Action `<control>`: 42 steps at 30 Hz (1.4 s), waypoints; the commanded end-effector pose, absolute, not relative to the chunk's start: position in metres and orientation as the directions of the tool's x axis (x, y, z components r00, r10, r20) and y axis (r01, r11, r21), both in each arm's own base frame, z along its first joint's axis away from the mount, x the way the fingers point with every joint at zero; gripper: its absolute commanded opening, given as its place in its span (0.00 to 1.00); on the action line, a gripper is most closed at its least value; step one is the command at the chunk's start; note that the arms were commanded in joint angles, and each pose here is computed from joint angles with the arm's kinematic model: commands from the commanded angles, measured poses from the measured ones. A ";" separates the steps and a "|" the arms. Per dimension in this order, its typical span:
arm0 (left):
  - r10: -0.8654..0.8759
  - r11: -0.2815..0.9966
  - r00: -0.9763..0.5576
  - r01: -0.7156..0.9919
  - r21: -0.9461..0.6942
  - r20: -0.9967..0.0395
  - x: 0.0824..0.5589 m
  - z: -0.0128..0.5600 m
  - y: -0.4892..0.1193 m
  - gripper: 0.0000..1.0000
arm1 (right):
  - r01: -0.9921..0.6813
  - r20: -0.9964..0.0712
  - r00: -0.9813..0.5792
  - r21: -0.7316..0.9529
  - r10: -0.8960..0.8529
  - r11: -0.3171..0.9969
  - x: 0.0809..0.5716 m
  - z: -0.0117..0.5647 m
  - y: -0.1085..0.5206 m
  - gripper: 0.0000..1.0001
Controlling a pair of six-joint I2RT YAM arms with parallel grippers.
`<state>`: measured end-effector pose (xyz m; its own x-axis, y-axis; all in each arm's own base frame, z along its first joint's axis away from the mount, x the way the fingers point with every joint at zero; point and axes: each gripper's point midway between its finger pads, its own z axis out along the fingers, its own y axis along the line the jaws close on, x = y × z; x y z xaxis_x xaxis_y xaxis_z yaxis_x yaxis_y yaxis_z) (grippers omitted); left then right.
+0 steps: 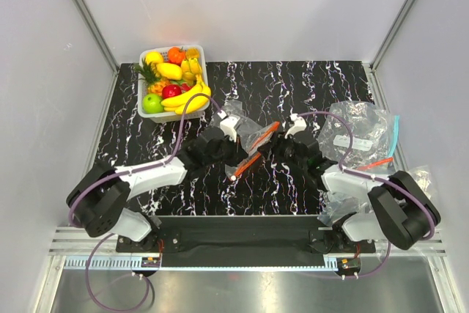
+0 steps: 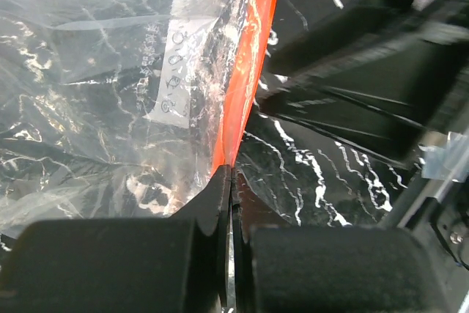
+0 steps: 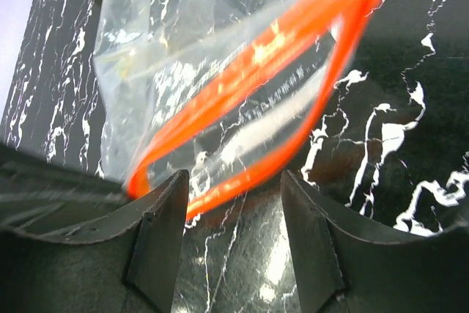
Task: Place the food in the zip-top bag and seal the zipper
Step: Open the zipper of the food storage bag at the center of the board.
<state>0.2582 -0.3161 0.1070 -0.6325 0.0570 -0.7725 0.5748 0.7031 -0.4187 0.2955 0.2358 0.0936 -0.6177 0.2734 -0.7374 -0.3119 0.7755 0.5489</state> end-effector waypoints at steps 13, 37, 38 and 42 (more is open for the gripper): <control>-0.059 0.651 -0.523 0.625 -0.430 -0.850 0.261 0.162 -0.315 0.00 | -0.256 -0.713 -0.612 0.587 0.342 0.768 0.318 0.100 0.248 0.50; -0.047 0.686 -0.521 0.603 -0.406 -0.852 0.269 0.156 -0.309 0.00 | -0.311 -0.715 -0.657 0.546 0.239 0.778 0.307 0.091 0.252 0.65; -0.049 0.680 -0.523 0.607 -0.412 -0.851 0.268 0.157 -0.309 0.00 | -0.314 -0.708 -0.664 0.557 0.241 0.769 0.306 0.090 0.255 0.65; -0.049 0.672 -0.526 0.612 -0.418 -0.849 0.267 0.158 -0.310 0.00 | -0.324 -0.682 -0.693 0.583 0.233 0.745 0.306 0.082 0.266 0.63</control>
<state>0.2594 -0.3041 0.1262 -0.5957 0.0117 -0.8031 0.5721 0.7080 -0.4140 0.2984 0.2439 0.0634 -0.7069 0.2215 -0.6717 -0.2625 0.7997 0.5400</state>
